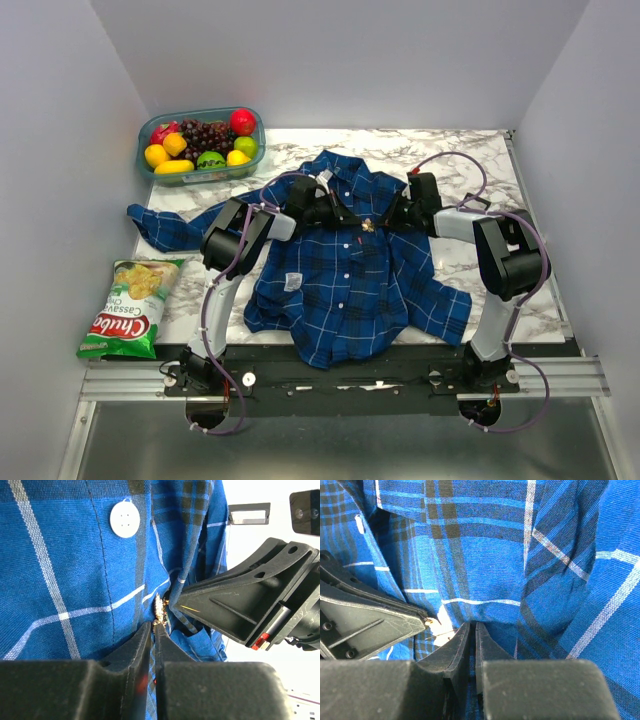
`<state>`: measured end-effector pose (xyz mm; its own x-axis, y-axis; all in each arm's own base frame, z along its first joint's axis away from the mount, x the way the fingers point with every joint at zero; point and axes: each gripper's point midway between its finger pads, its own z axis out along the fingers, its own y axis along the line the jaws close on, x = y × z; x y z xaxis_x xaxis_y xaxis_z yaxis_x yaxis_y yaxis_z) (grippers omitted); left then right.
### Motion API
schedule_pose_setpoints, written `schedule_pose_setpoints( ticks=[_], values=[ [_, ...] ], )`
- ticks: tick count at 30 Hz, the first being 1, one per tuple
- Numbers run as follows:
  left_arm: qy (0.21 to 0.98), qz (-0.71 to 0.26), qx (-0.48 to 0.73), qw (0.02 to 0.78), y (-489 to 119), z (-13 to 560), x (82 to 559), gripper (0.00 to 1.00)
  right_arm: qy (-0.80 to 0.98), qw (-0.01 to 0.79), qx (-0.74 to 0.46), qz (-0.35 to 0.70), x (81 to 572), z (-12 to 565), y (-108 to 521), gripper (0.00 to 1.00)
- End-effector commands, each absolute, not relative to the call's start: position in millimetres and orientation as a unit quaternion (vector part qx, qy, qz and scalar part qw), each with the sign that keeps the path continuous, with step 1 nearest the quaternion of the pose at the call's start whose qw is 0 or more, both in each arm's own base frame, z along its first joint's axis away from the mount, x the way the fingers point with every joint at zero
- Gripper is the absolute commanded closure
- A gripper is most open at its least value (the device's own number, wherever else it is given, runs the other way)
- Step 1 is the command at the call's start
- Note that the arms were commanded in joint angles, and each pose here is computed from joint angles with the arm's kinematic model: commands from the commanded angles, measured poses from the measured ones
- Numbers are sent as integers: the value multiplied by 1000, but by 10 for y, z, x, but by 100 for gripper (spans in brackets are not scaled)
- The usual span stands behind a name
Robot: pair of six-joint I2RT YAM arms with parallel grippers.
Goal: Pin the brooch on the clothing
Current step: Cross the brooch over the flattened clothing.
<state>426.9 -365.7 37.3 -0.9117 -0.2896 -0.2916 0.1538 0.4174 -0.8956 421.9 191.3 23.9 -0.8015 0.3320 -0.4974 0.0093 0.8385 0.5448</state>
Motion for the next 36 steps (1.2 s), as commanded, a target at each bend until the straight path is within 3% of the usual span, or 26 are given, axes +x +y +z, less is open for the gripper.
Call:
schedule_pose_setpoints(
  ticks=[1, 9, 15, 22, 36],
  values=[
    [818, -536, -40, 205, -3620, 371, 4236, 89, 922, 284, 99, 244, 4172, 75, 1883, 83],
    [815, -542, -34, 205, -3649, 391, 4261, 100, 922, 284, 96, 246, 4174, 84, 1893, 83],
    [812, -545, -27, 207, -3673, 419, 4287, 100, 922, 283, 94, 247, 4147, 119, 1892, 82],
    [813, -543, -21, 211, -3671, 428, 4291, 100, 917, 299, 90, 249, 4159, 309, 1880, 73],
    [818, -538, -13, 205, -3673, 401, 4297, 100, 911, 337, 24, 235, 4211, 503, 1840, 70]
  ],
)
